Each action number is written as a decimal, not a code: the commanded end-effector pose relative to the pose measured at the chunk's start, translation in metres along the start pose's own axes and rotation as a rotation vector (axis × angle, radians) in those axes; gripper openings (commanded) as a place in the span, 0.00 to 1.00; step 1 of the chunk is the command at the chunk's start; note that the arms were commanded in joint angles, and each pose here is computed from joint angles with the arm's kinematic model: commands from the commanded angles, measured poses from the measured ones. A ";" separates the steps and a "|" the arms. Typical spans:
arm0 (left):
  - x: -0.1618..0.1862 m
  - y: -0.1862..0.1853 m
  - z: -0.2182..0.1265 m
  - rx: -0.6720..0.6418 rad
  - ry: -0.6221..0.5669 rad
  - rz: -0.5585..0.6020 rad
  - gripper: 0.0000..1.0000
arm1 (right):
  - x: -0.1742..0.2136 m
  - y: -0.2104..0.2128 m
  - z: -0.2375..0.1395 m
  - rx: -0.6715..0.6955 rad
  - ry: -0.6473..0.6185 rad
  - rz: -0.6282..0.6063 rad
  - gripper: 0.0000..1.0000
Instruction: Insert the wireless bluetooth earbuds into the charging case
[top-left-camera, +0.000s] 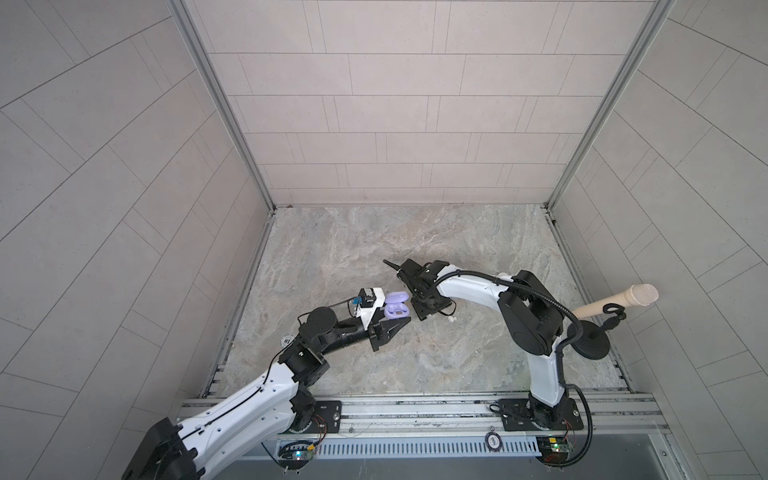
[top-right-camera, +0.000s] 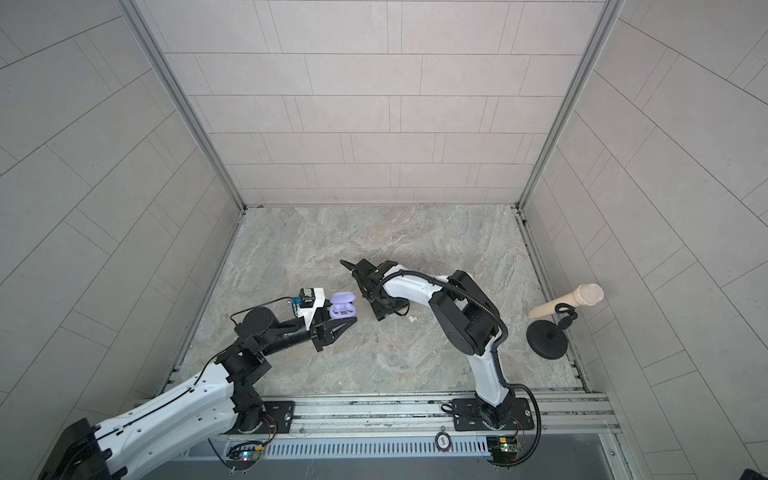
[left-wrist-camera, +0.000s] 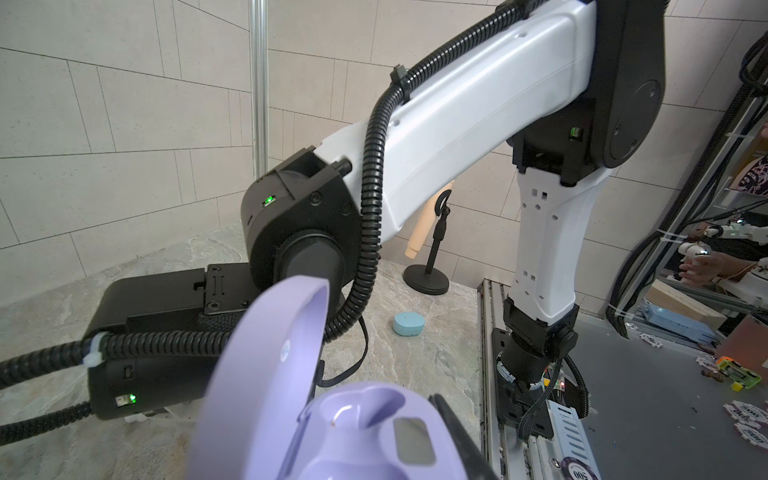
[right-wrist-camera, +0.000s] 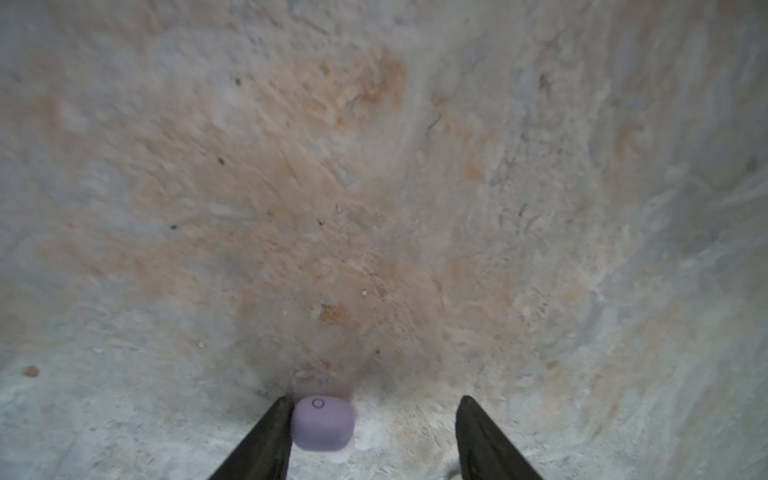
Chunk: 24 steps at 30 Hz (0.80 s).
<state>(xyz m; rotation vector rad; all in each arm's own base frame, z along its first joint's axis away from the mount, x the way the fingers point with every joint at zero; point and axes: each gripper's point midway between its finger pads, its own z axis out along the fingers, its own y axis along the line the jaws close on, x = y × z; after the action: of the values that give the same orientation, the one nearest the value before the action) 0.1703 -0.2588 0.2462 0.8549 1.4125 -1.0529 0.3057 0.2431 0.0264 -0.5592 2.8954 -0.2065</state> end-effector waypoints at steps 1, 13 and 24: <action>-0.002 0.001 -0.001 -0.002 -0.013 0.006 0.08 | 0.001 -0.019 -0.012 0.084 -0.011 -0.014 0.64; -0.001 0.000 0.001 0.007 -0.009 0.006 0.08 | 0.011 -0.075 -0.031 0.154 -0.019 0.052 0.64; -0.001 0.001 0.003 0.009 0.000 0.000 0.09 | 0.011 -0.052 -0.036 -0.069 -0.060 0.175 0.64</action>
<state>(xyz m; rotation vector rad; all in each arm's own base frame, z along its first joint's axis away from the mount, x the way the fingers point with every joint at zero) 0.1727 -0.2613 0.2383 0.8606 1.4416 -1.0542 0.3061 0.1837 0.0575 -0.3899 2.8943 -0.2110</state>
